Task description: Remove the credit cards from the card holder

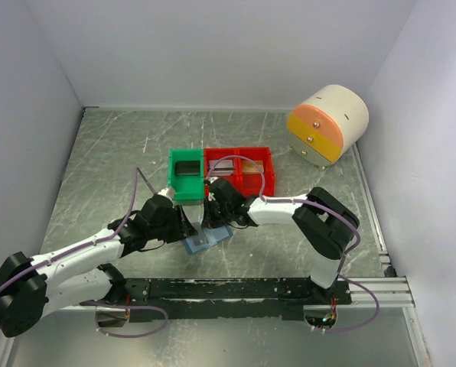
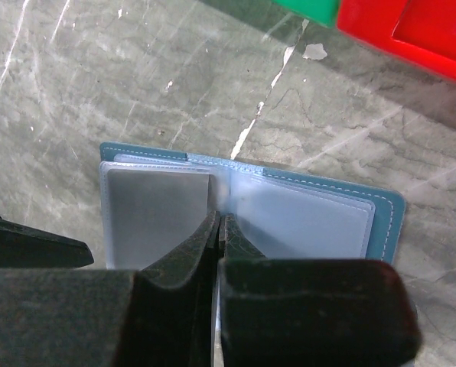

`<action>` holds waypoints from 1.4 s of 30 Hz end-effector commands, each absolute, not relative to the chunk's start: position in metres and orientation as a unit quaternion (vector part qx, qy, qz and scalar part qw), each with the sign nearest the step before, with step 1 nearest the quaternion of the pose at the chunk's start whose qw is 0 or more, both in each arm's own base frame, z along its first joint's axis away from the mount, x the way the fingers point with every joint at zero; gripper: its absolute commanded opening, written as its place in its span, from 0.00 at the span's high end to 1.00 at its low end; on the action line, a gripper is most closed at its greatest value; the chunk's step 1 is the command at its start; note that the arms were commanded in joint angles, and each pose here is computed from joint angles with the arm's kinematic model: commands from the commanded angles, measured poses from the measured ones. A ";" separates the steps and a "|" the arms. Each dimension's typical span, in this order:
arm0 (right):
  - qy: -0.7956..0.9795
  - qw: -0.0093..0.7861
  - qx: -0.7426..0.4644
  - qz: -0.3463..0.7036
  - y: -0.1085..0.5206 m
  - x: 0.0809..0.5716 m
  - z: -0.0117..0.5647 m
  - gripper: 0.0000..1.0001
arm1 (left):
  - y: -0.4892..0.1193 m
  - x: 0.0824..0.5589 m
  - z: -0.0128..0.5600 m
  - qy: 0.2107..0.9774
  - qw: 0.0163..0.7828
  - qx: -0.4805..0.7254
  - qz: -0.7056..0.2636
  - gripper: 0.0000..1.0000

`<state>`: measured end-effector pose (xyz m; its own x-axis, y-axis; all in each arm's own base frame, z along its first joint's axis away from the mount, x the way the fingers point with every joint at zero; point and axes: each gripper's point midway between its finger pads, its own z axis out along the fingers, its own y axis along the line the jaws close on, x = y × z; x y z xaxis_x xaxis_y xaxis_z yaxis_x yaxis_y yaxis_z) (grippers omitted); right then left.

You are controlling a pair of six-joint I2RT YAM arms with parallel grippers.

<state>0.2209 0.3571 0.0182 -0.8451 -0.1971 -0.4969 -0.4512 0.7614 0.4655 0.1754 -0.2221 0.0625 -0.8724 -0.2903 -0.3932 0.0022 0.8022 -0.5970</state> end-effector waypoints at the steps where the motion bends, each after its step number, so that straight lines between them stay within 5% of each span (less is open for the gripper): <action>1: 0.929 0.190 -0.178 0.263 0.338 0.212 -0.003 1.00 | -0.227 0.181 0.068 0.910 0.255 -0.094 -0.315 0.51; 11: 0.924 0.196 -0.183 0.274 0.343 0.214 0.005 0.99 | -0.228 0.180 0.061 0.913 0.249 -0.090 -0.309 0.59; 19: 0.929 0.183 -0.184 0.264 0.341 0.212 -0.007 0.98 | -0.212 0.181 0.053 0.927 0.249 -0.111 -0.257 0.55; 42: 0.929 0.175 -0.189 0.266 0.344 0.211 -0.011 0.97 | -0.228 0.187 0.086 0.897 0.288 -0.098 -0.319 0.50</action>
